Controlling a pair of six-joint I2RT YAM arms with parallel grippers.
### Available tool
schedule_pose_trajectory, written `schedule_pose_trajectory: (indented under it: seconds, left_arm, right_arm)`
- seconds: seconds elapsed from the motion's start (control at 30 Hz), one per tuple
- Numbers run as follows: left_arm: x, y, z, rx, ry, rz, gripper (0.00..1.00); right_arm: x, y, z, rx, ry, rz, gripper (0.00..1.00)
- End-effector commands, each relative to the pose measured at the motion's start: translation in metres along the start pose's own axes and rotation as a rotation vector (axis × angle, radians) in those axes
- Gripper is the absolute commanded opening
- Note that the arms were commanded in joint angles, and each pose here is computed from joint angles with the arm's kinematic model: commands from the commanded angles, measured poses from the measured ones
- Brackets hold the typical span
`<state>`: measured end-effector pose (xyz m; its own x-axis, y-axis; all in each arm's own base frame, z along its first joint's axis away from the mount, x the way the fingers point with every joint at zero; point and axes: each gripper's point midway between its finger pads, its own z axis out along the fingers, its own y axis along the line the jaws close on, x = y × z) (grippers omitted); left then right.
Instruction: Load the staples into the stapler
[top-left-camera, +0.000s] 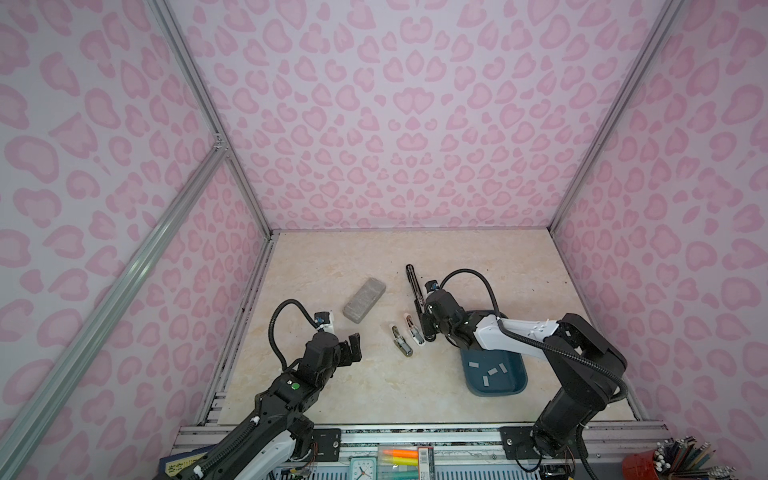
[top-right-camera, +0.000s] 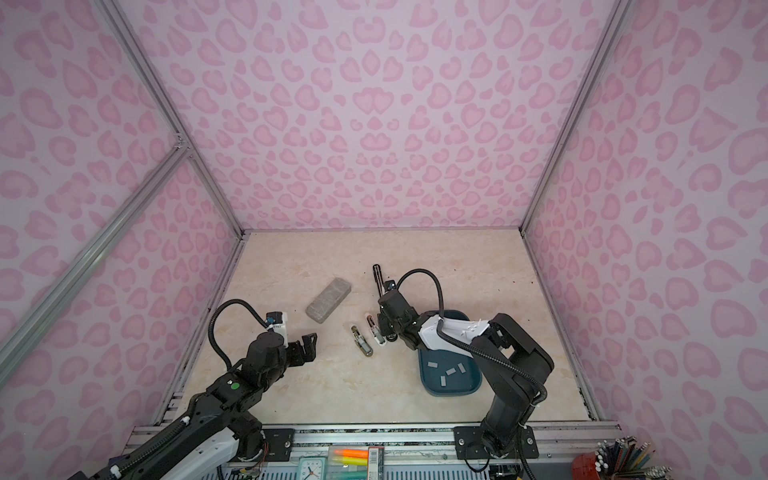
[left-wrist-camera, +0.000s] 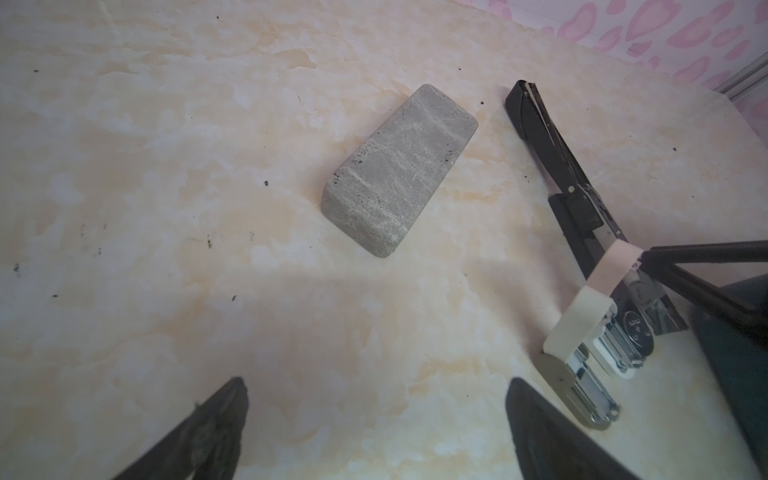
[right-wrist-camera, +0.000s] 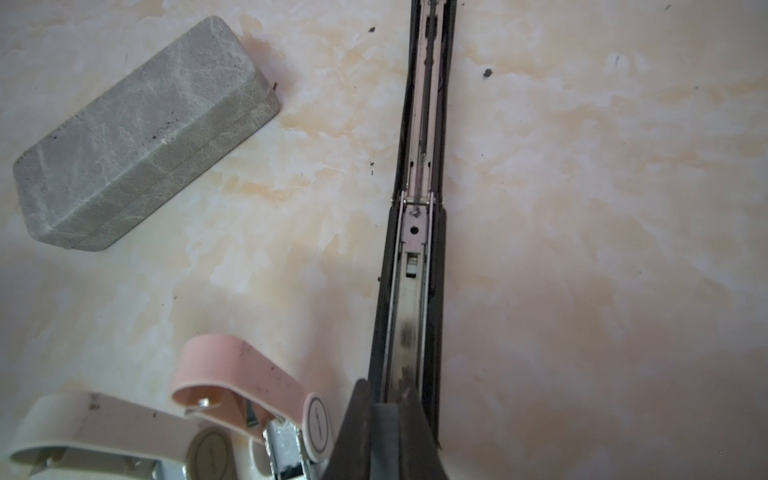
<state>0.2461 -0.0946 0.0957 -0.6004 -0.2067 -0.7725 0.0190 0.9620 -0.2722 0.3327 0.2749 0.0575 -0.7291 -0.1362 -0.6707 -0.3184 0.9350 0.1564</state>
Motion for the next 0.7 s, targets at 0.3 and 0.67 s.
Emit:
schedule_pose_trajectory:
  seconds: [0.3,0.67]
  left_arm:
    - [-0.0086,-0.0038,-0.0007,0.008,-0.024,-0.016,0.98]
    - [-0.0088,-0.0041,-0.0007,0.009,-0.023,-0.016,0.98]
  right_arm:
    - [-0.0118,-0.0017,-0.0045,0.015,-0.035,-0.005,0.00]
    - [-0.0083,-0.0027,0.0051,0.013,-0.016,-0.001,0.00]
